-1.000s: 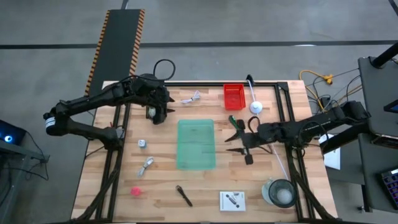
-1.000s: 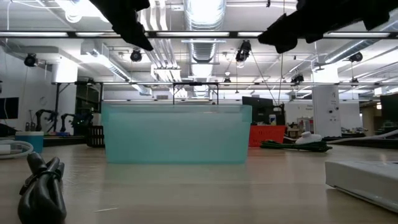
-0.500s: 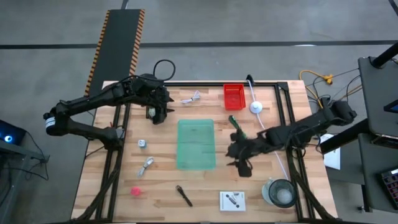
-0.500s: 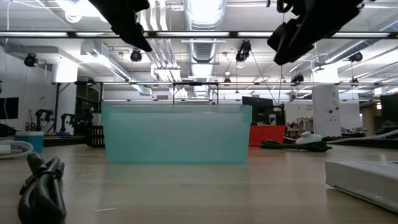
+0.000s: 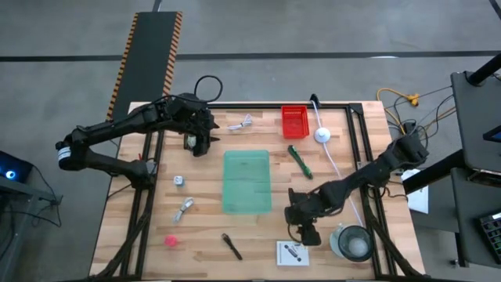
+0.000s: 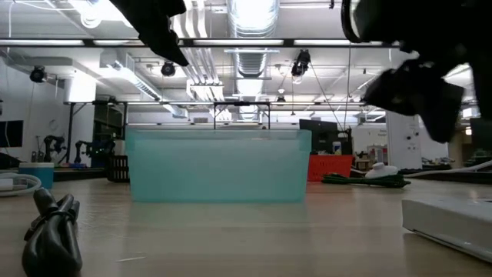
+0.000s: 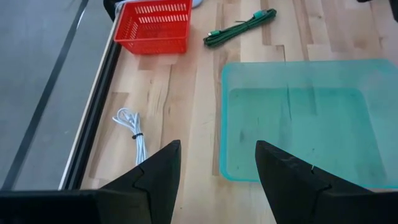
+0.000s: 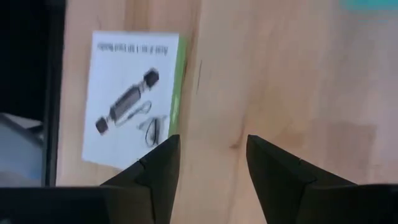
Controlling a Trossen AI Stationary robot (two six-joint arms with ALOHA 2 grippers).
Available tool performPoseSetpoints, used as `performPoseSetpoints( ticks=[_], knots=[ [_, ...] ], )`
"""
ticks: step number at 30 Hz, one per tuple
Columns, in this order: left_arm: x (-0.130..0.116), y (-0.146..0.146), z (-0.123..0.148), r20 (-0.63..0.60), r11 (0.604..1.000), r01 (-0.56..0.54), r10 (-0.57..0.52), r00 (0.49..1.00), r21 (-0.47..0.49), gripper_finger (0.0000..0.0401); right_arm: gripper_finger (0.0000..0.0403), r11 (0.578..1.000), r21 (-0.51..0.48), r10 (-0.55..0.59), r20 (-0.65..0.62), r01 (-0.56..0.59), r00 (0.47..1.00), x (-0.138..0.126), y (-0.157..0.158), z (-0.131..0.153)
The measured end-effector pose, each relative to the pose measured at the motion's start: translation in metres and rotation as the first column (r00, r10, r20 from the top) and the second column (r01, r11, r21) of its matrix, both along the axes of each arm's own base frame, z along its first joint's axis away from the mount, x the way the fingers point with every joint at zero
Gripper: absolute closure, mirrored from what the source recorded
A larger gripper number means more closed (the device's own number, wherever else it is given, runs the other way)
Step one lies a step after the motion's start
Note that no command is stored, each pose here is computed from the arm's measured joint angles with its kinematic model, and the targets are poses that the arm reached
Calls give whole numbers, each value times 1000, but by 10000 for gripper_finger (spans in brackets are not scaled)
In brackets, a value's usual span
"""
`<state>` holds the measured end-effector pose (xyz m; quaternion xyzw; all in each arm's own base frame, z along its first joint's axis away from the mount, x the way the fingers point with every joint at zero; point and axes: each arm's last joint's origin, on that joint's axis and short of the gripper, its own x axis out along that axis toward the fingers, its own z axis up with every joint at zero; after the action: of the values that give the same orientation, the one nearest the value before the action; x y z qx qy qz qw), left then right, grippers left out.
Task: Pick and place items into bin
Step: Put the white card reader box into the black bin
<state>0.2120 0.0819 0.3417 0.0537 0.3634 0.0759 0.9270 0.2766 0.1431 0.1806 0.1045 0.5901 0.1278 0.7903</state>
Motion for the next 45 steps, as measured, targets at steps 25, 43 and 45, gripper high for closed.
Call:
performPoseSetpoints(
  ticks=[25, 43, 45],
  knots=[
    [6, 3, -7, -29, 1000, -6, 6, 1000, -13, 211, 248, 995, 86, -55, -19, 56, 998, 2, 37, -24],
    [20, 8, -21, -90, 999, -10, 7, 996, -35, 211, 257, 997, 41, -55, -88, 59, 995, 7, 40, -55],
    [20, 8, -21, -90, 999, -10, 7, 996, -35, 211, 260, 998, 40, -53, -87, 57, 995, 7, 40, -55]
  ],
)
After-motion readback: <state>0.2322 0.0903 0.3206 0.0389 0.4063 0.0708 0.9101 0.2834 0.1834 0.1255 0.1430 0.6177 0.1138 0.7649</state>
